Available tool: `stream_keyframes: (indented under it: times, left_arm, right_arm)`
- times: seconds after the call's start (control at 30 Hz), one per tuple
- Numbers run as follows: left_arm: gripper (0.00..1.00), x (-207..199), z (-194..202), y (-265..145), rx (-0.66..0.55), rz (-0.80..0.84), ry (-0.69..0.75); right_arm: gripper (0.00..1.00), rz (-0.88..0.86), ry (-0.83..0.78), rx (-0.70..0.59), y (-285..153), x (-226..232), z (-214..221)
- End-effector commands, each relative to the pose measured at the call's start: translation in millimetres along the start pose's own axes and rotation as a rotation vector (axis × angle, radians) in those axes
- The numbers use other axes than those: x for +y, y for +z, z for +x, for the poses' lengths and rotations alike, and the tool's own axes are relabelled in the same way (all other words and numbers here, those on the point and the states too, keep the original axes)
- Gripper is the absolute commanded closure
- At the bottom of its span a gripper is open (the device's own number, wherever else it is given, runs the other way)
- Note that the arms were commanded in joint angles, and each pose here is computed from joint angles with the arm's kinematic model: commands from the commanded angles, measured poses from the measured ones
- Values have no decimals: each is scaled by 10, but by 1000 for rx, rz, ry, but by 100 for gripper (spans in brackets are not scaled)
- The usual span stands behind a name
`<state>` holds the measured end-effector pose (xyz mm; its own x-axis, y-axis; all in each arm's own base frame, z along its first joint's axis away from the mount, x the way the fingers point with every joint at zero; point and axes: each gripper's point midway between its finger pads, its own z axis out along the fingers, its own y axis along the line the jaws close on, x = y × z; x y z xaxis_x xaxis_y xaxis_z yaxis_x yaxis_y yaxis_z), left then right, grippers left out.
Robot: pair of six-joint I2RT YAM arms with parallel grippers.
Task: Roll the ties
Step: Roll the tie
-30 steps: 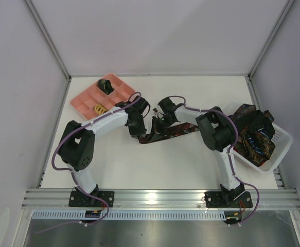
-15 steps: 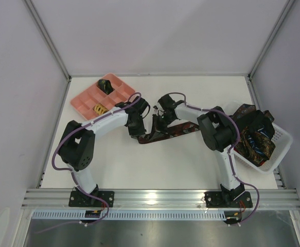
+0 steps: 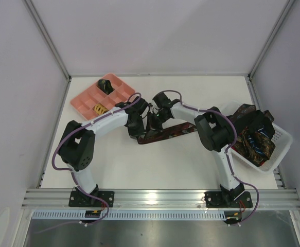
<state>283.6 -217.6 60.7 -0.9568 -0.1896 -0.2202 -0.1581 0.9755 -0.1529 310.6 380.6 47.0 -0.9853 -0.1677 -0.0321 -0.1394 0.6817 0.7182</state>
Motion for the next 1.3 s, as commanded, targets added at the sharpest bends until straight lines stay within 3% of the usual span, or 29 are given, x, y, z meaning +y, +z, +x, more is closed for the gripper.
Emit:
stream_keyframes:
  times: [0.0,0.33,0.7,0.97,1.1,1.17,1.2,1.27]
  left_arm:
    - [99,-82,-121,-188,-50,28,2]
    - [100,-208,-98,-168,-13,48,9]
    - [100,-242,-10,171,120,-147,39]
    - [100,-284,11,297,122,-197,65]
    - [99,-380,8,404,113,-136,90]
    - [84,-470,-26,323,85,-71,108]
    - [70,-496,-34,354,67,-44,112]
    - [58,-554,-59,279,44,3,126]
  right_arm:
    - [100,-54,-19,18,159,184,-3]
    - [100,-121,-13,48,359,382,34]
    - [100,-105,119,-60,-225,-115,-31]
    - [100,-40,129,-124,-503,-382,-104]
    - [100,-37,167,-156,-672,-574,-195]
    - [100,-36,178,-182,-799,-626,-257]
    - [100,-35,173,-189,-835,-636,-272]
    - [100,-38,174,-207,-927,-646,-314]
